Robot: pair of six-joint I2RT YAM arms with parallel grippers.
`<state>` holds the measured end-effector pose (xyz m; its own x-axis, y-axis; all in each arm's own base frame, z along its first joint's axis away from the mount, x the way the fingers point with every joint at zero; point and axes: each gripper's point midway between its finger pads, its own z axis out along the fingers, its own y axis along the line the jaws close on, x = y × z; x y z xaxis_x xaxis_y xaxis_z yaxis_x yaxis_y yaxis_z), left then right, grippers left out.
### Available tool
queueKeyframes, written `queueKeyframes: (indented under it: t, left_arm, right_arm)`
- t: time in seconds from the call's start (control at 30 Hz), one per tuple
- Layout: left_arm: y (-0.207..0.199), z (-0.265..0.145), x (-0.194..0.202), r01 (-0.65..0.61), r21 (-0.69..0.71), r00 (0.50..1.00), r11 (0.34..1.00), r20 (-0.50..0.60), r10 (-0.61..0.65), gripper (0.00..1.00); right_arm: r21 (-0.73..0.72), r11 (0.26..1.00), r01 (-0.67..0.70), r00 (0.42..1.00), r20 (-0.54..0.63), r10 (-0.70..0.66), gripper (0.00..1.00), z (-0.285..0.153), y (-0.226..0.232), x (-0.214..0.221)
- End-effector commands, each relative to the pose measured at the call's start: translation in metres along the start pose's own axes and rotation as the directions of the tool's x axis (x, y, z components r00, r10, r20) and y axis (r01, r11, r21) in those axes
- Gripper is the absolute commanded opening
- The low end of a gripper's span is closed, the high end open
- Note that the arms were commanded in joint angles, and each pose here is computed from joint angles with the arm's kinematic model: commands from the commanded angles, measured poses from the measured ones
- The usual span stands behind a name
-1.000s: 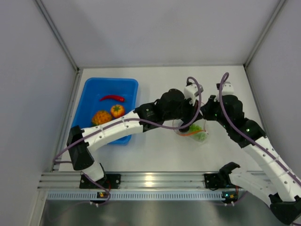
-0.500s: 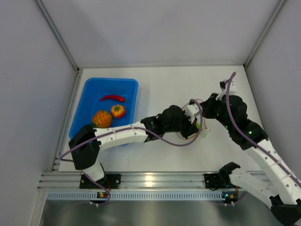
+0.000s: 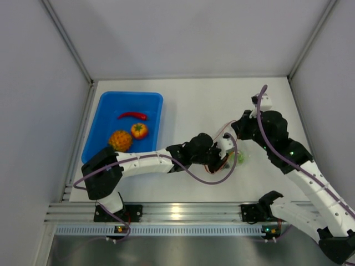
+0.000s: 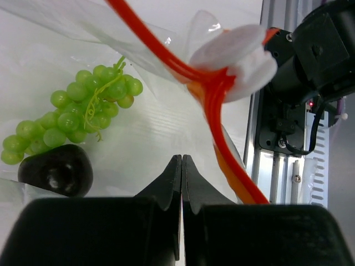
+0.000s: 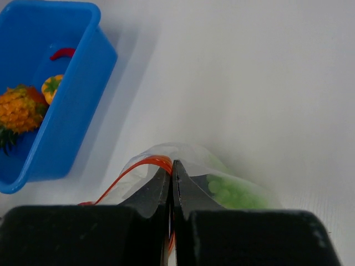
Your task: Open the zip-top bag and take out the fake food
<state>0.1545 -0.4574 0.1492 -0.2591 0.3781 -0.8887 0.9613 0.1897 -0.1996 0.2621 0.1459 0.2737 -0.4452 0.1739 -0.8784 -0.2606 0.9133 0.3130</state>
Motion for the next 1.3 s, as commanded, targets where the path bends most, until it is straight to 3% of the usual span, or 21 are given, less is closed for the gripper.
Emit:
queueKeyframes:
  t: [0.0, 0.17, 0.3, 0.57, 0.8, 1.0, 1.2, 1.27]
  left_arm:
    - [-0.02, -0.003, 0.0, -0.06, 0.111, 0.998, 0.992, 0.013, 0.059, 0.0]
    - [-0.014, 0.003, 0.019, -0.035, 0.096, 0.996, 0.995, -0.074, 0.042, 0.0]
    - [0.002, 0.004, 0.027, -0.019, -0.001, 0.993, 1.0, -0.119, 0.018, 0.0]
    - [0.062, -0.004, 0.034, 0.044, -0.327, 0.982, 0.944, -0.16, -0.101, 0.0]
    - [0.093, -0.015, 0.035, 0.161, -0.435, 0.966, 0.886, -0.115, -0.232, 0.0]
    - [0.115, -0.032, 0.021, 0.253, -0.526, 0.952, 0.812, -0.014, -0.305, 0.0]
    - [0.128, -0.046, -0.008, 0.318, -0.596, 0.936, 0.737, 0.076, -0.343, 0.0]
    - [0.131, -0.049, -0.004, 0.324, -0.621, 0.928, 0.713, 0.06, -0.369, 0.0]
  right_arm:
    - [-0.091, 0.992, 0.089, 0.982, 0.178, -0.071, 0.0, -0.014, 0.021, -0.049]
    - [-0.197, 0.967, 0.162, 0.974, 0.189, -0.125, 0.0, -0.023, 0.041, -0.05]
    - [-0.242, 0.952, 0.187, 0.968, 0.209, -0.137, 0.0, -0.031, 0.048, -0.05]
    - [-0.249, 0.953, 0.174, 0.97, 0.208, -0.123, 0.0, -0.044, 0.042, -0.037]
    - [-0.262, 0.95, 0.167, 0.975, 0.185, -0.121, 0.0, -0.05, 0.038, -0.021]
    - [-0.281, 0.952, 0.124, 0.986, 0.145, -0.085, 0.0, -0.047, 0.04, -0.012]
    - [-0.389, 0.921, -0.02, 0.997, 0.061, 0.048, 0.0, -0.04, 0.059, 0.008]
    - [-0.392, 0.913, -0.108, 0.991, 0.028, 0.13, 0.0, -0.038, 0.061, 0.011]
